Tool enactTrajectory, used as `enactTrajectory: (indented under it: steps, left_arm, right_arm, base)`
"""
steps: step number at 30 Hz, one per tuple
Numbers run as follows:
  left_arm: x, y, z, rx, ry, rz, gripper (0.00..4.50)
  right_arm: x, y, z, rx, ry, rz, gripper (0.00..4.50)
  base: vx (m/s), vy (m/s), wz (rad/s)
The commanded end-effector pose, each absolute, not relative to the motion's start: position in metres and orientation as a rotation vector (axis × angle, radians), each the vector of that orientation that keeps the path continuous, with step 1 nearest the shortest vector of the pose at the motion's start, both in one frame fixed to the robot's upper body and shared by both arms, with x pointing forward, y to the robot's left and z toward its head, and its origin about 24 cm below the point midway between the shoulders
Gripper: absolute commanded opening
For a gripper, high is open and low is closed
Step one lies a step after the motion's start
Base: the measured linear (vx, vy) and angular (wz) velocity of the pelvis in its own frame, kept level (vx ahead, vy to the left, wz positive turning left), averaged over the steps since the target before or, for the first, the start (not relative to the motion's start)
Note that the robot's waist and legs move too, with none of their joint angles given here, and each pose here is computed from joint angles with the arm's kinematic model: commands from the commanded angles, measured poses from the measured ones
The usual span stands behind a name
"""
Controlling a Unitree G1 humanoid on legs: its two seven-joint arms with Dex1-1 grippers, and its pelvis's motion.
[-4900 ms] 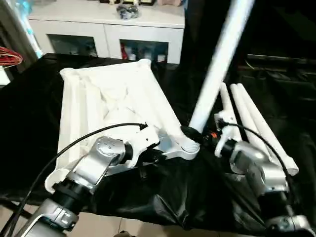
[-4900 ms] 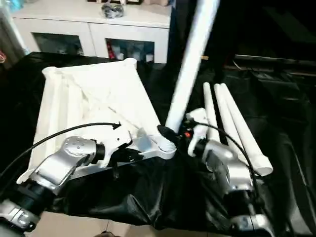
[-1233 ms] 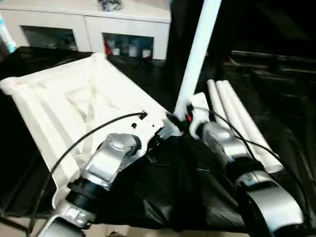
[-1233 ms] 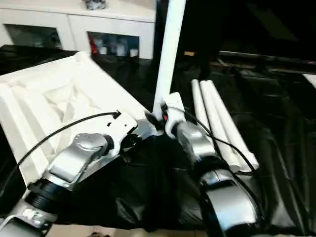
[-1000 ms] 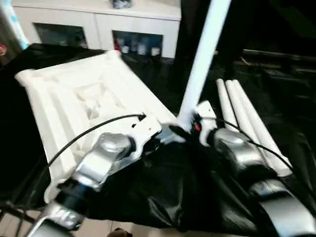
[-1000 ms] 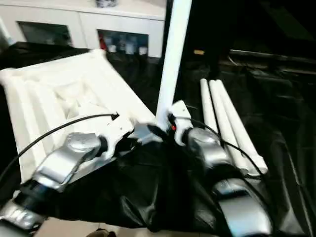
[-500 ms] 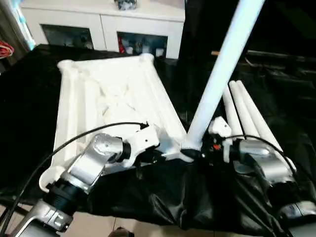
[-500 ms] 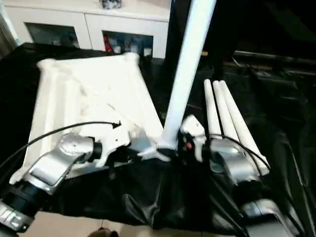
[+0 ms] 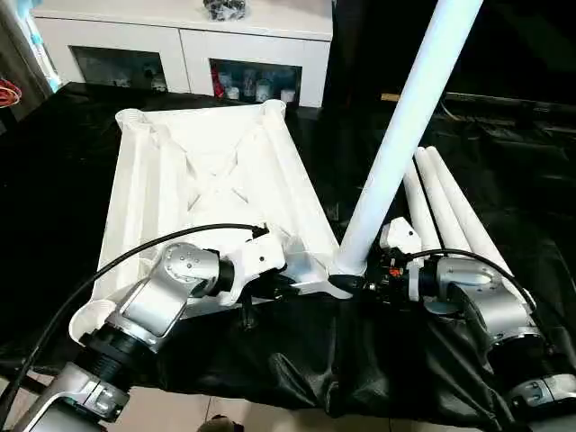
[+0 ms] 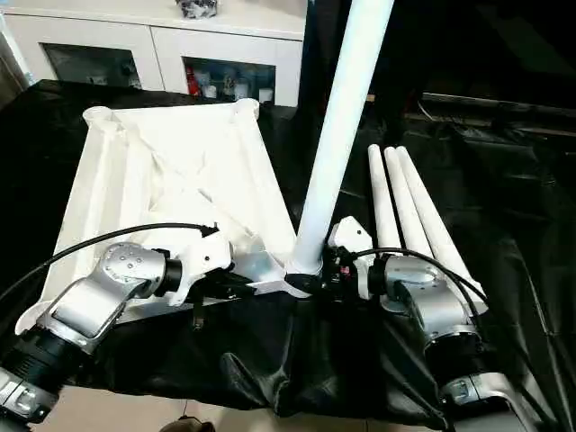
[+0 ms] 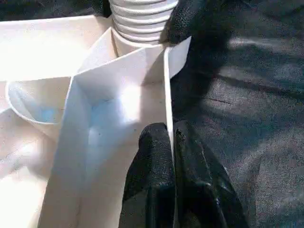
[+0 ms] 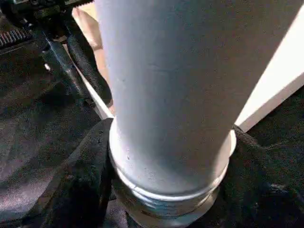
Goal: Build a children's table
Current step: Insert table leg to table base, then rotate leg to tighten
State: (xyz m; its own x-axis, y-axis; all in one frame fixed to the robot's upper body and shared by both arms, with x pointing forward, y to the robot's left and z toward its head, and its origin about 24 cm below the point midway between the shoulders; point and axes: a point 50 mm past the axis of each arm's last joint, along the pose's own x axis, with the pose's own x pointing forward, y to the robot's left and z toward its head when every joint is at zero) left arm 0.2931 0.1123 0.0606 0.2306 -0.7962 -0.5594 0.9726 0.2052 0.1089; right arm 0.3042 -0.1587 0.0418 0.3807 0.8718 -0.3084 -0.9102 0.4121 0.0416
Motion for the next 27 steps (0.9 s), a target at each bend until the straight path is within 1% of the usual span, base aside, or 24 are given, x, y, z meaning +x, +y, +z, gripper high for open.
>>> enactTrajectory:
  steps: [1,3,4,7,10,12,15,18,19,20,21,22,23,24,25,26,27]
  left_arm:
    - [0.298,0.104,0.066,0.468,0.367,-1.241,0.00]
    - [0.301,0.100,0.067,0.440,0.355,-1.195,0.00]
    - [0.301,0.100,0.067,0.440,0.355,-1.195,0.00]
    - [0.309,0.088,0.064,0.422,0.362,-1.095,0.00]
    - [0.312,0.081,0.061,0.412,0.374,-1.037,0.00]
    - [0.317,0.069,0.061,0.383,0.376,-0.951,0.00]
    - [0.318,0.057,0.062,0.357,0.360,-0.918,0.00]
    - [0.316,0.050,0.062,0.344,0.350,-0.935,0.00]
    - [0.315,0.047,0.061,0.346,0.349,-0.948,0.00]
    - [0.314,0.046,0.061,0.349,0.348,-0.960,0.00]
    - [0.313,0.046,0.061,0.350,0.348,-0.970,0.00]
    - [0.313,0.046,0.061,0.351,0.347,-0.971,0.00]
    - [0.313,0.047,0.061,0.354,0.343,-0.973,0.00]
    - [0.313,0.050,0.061,0.357,0.344,-0.973,0.00]
    - [0.313,0.050,0.061,0.357,0.344,-0.973,0.00]
    - [0.313,0.054,0.061,0.363,0.336,-0.989,0.00]
    - [0.312,0.055,0.061,0.365,0.329,-1.000,0.00]
  right_arm:
    - [0.308,-0.155,0.034,-0.132,0.319,1.039,2.74]
    - [0.315,-0.152,0.031,-0.134,0.311,0.933,2.74]
    - [0.315,-0.152,0.031,-0.134,0.311,0.933,2.74]
    - [0.325,-0.131,0.024,-0.062,0.309,0.782,2.74]
    - [0.329,-0.114,0.020,-0.009,0.318,0.718,2.74]
    - [0.334,-0.090,0.017,0.051,0.339,0.621,2.74]
    - [0.335,-0.078,0.016,0.056,0.343,0.589,2.74]
    - [0.335,-0.074,0.016,0.052,0.333,0.606,2.74]
    - [0.335,-0.072,0.017,0.055,0.330,0.613,3.30]
    - [0.335,-0.072,0.017,0.068,0.326,0.621,3.44]
    - [0.335,-0.073,0.020,0.095,0.316,0.640,3.44]
    - [0.335,-0.073,0.021,0.094,0.314,0.643,3.50]
    - [0.336,-0.075,0.022,0.082,0.310,0.644,3.50]
    - [0.337,-0.078,0.023,0.053,0.302,0.648,3.64]
    - [0.337,-0.078,0.023,0.053,0.302,0.648,3.80]
    - [0.338,-0.085,0.025,-0.006,0.286,0.670,3.80]
    - [0.337,-0.088,0.026,-0.032,0.280,0.685,3.80]
  base:
    - [0.000,0.000,0.00]
    - [0.000,0.000,0.00]
    - [0.000,0.000,0.00]
    - [0.000,0.000,0.00]
    - [0.000,0.000,0.00]
    - [0.000,0.000,0.00]
    - [0.000,0.000,0.00]
    - [0.000,0.000,0.00]
    - [0.000,0.000,0.00]
    - [0.000,0.000,0.00]
    - [0.000,0.000,0.00]
    - [0.000,0.000,0.00]
    - [0.000,0.000,0.00]
    - [0.000,0.000,0.00]
    - [0.000,0.000,0.00]
    - [0.000,0.000,0.00]
    - [0.000,0.000,0.00]
